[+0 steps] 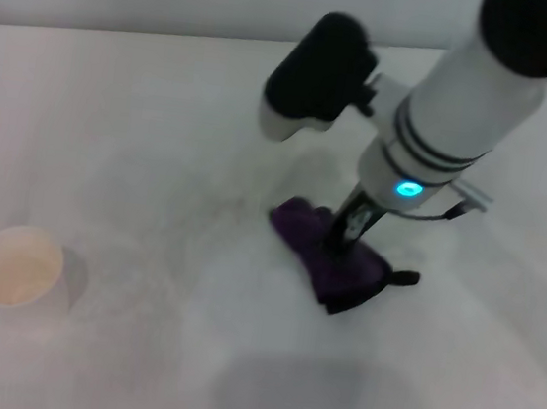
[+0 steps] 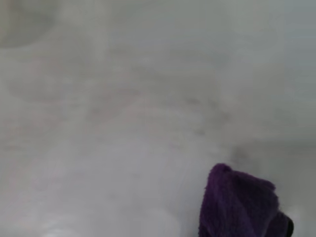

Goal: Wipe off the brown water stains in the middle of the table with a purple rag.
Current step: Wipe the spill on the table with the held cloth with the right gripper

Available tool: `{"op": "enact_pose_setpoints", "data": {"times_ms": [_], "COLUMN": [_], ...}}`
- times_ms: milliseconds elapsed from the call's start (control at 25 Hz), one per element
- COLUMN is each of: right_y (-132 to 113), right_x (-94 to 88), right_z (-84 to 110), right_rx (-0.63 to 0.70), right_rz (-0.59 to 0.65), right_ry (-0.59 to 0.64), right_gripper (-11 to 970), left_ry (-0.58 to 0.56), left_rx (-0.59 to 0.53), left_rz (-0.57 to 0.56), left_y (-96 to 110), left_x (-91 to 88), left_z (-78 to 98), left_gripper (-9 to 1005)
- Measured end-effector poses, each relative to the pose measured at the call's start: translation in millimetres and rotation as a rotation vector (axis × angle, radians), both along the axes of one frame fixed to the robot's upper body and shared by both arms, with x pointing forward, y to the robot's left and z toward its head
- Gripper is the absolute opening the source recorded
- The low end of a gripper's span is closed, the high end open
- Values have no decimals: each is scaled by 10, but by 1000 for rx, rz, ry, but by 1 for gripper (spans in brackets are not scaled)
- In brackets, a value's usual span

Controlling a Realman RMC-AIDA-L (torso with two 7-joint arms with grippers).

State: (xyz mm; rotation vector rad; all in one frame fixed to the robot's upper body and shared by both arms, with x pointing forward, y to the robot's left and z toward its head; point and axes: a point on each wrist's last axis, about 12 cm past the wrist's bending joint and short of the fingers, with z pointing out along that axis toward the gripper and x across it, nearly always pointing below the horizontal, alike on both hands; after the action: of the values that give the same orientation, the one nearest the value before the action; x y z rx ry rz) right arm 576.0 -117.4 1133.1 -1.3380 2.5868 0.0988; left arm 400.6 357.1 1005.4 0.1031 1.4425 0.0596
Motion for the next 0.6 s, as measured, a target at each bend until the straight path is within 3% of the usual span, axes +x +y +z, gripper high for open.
{"op": "enact_pose_setpoints", "data": {"times_ms": [240, 600], "right_y": [-341, -564], "right_x": [99, 157], "right_z": [53, -9], "right_rx": [-24, -12], "right_rz": [-99, -130], "right_ry": [-20, 4], "right_gripper": [111, 128], "left_ry": [-10, -25], "left_rx": [3, 4], "left_rz": [-6, -20], "left_y": [-3, -27], "left_x": [39, 118], "left_z": [18, 45], "left_gripper": [892, 892]}}
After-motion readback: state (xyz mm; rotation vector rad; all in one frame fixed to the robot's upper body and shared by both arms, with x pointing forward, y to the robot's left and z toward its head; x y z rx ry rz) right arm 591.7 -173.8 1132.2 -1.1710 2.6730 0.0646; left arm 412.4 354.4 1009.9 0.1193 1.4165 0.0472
